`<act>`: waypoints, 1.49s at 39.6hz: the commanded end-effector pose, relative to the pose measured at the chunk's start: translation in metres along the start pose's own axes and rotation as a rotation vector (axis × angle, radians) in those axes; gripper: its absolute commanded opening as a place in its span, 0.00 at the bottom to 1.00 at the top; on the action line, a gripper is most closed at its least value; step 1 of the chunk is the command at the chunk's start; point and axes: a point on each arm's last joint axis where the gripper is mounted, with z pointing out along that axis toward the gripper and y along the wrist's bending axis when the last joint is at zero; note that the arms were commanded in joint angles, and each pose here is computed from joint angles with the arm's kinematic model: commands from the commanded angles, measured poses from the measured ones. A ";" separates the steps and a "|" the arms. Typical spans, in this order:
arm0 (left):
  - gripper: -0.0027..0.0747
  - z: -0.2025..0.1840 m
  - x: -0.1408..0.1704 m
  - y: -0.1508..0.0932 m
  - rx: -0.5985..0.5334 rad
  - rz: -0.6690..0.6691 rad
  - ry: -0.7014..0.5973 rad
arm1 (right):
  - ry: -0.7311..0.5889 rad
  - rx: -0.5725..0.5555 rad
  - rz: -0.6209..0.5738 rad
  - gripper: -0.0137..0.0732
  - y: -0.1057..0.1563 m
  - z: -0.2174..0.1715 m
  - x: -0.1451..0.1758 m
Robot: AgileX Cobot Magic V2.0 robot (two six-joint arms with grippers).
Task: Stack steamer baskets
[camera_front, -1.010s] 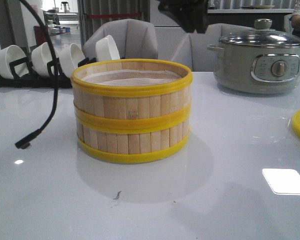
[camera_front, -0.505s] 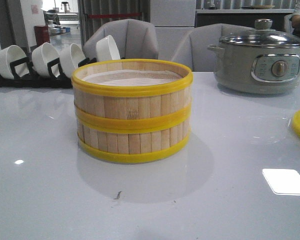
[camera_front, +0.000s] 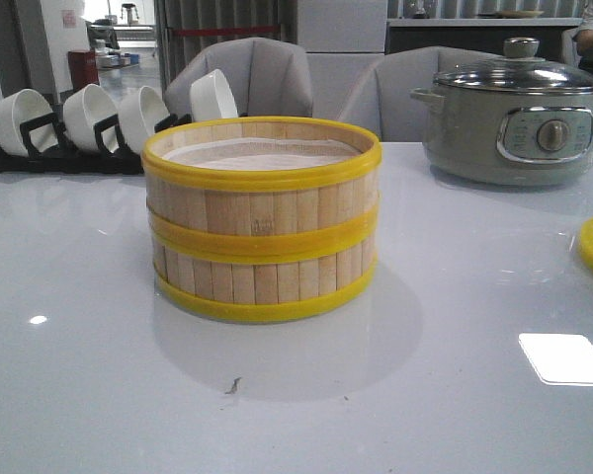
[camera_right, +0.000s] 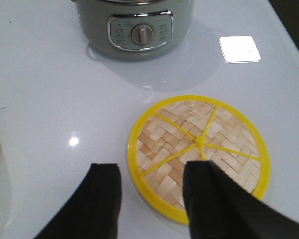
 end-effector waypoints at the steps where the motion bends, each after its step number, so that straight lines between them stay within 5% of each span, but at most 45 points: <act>1: 0.15 -0.031 -0.002 0.004 0.026 -0.026 -0.158 | -0.119 -0.020 0.007 0.62 0.002 -0.008 -0.019; 35: 0.15 -0.056 0.188 0.031 0.046 0.006 -0.161 | -0.119 -0.024 0.013 0.62 0.003 -0.008 -0.019; 59: 0.15 -0.054 0.201 0.033 0.041 0.006 -0.126 | -0.096 -0.021 0.013 0.60 0.002 -0.004 -0.016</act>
